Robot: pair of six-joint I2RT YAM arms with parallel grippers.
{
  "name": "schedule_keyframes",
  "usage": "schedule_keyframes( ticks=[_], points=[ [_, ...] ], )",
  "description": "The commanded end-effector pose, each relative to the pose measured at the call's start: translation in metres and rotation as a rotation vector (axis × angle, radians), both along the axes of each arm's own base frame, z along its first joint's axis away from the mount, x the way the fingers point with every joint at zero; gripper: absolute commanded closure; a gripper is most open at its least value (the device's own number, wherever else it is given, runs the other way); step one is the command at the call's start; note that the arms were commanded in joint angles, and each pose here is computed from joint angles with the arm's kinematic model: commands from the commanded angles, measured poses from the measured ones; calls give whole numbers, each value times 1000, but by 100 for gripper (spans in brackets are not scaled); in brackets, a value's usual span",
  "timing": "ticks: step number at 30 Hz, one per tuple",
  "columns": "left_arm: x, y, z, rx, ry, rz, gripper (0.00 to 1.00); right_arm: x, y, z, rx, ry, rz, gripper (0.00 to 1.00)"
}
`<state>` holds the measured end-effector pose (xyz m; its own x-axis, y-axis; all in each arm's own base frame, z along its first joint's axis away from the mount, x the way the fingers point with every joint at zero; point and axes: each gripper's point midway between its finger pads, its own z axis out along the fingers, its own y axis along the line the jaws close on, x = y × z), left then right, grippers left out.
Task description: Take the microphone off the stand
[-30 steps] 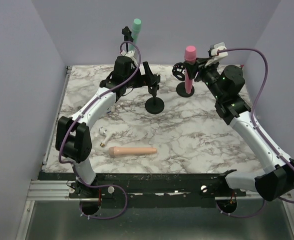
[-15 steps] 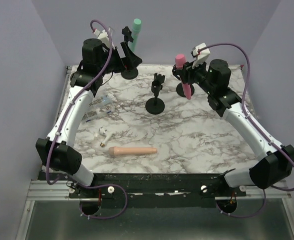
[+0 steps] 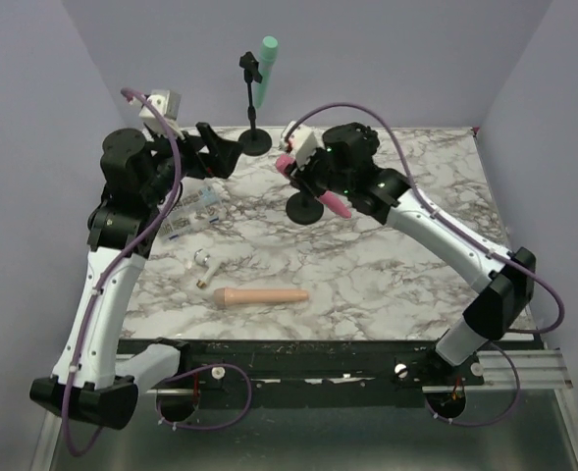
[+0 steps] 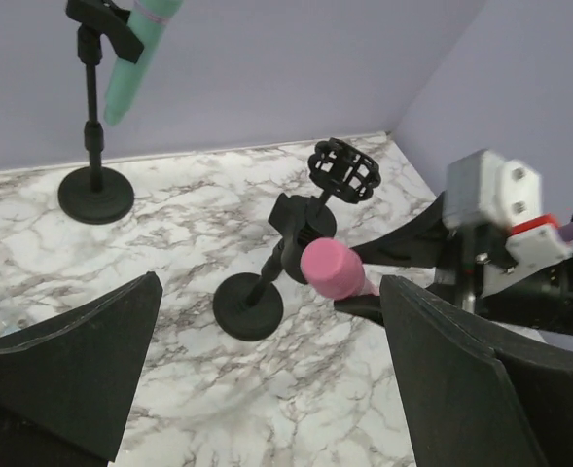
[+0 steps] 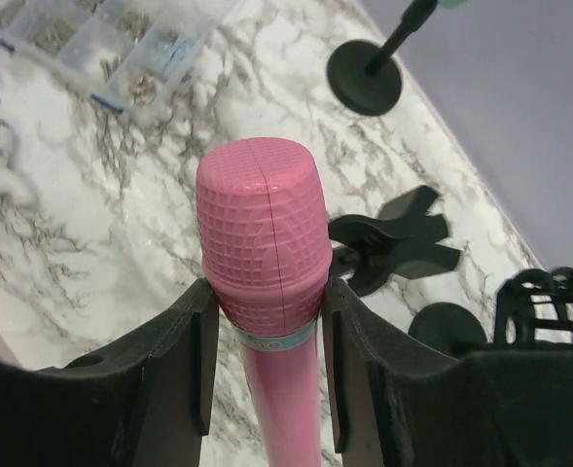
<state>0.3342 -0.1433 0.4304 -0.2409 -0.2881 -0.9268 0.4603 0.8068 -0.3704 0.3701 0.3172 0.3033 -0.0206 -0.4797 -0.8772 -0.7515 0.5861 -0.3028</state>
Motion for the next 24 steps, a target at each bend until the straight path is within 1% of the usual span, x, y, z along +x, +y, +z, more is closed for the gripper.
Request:
schedule_keyframes(
  ticks=[1,6,10,13,18,21,24],
  points=[
    [6,31,-15,-54,-34,75,1,-18,10,-64,-328,64,-1,99],
    [4,32,-18,-58,-46,59,1,-45,48,-105,-447,131,73,99],
    [-2,31,-15,-54,-69,49,1,-69,63,-143,-541,166,112,99],
    [-2,31,-16,-52,-79,51,1,-81,66,-173,-597,212,127,99],
    [6,26,-25,-61,-51,26,2,-87,64,-215,-662,304,116,99],
    [9,24,-30,-67,-37,11,2,-93,62,-234,-685,325,137,99],
    [10,23,-32,-67,-34,6,1,-96,60,-247,-701,303,162,99]
  ],
)
